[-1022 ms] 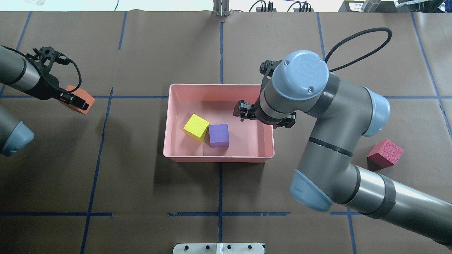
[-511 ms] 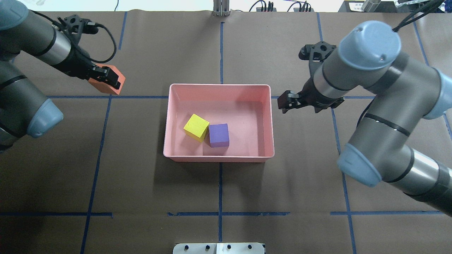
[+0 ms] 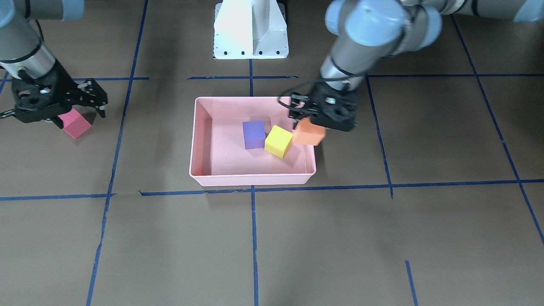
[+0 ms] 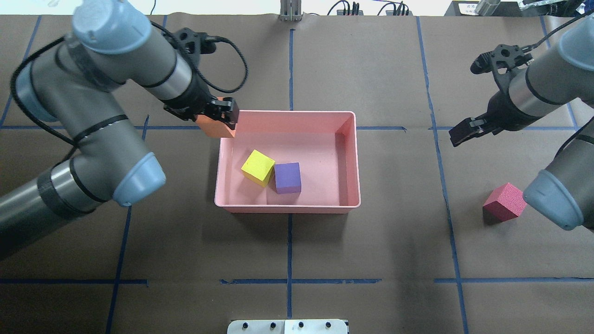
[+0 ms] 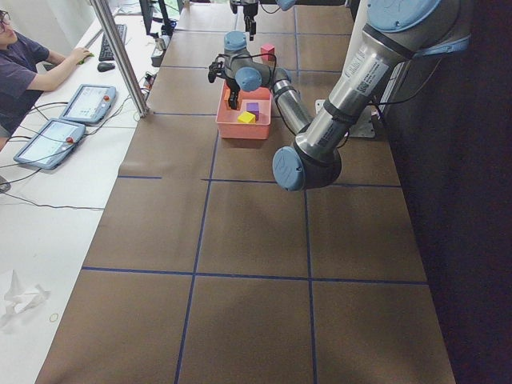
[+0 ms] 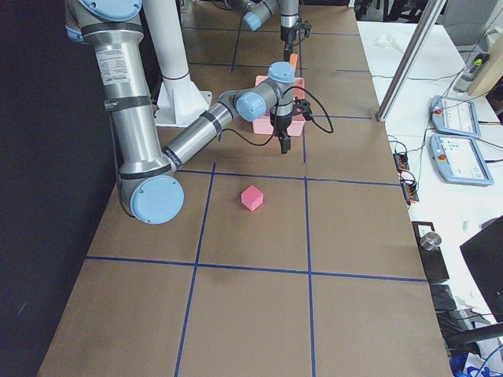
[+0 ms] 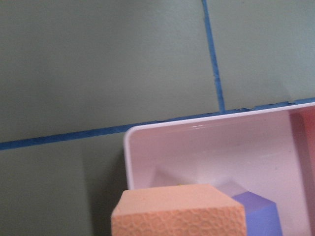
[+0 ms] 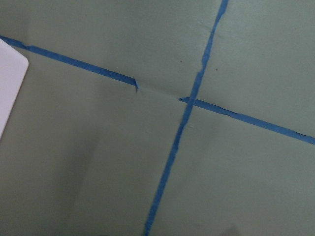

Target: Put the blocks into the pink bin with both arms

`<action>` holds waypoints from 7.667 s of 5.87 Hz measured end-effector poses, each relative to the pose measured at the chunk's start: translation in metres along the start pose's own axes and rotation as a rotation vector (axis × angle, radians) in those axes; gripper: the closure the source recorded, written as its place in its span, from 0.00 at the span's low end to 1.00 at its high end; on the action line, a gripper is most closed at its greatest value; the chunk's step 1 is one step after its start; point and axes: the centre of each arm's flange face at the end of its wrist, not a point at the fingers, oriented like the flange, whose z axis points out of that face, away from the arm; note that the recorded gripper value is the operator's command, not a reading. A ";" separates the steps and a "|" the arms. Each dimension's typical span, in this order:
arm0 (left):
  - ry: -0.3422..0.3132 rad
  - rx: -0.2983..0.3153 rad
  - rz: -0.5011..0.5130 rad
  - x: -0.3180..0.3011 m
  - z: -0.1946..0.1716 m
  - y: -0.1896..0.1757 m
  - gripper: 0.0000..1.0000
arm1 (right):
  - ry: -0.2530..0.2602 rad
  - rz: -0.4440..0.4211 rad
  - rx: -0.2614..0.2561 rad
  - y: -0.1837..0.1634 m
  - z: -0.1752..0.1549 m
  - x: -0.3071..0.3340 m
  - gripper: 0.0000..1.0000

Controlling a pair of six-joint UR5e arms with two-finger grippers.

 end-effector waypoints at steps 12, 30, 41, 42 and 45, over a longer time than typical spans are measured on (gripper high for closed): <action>-0.087 0.079 -0.003 0.069 0.033 0.020 0.00 | -0.040 -0.447 -0.067 0.135 0.135 0.072 0.01; -0.117 -0.075 0.352 -0.494 -0.092 0.062 0.00 | -0.080 0.497 -0.004 -0.155 0.025 -0.349 0.00; -0.208 -0.160 0.095 -0.645 -0.177 0.152 0.00 | 0.010 -0.018 -0.108 0.017 0.002 0.253 0.00; -0.210 -0.164 0.080 -0.651 -0.176 0.156 0.00 | 0.019 0.027 -0.126 0.089 -0.004 0.306 0.00; -0.210 -0.186 0.040 -0.667 -0.169 0.169 0.00 | -0.021 0.194 -0.126 0.203 -0.015 0.353 0.00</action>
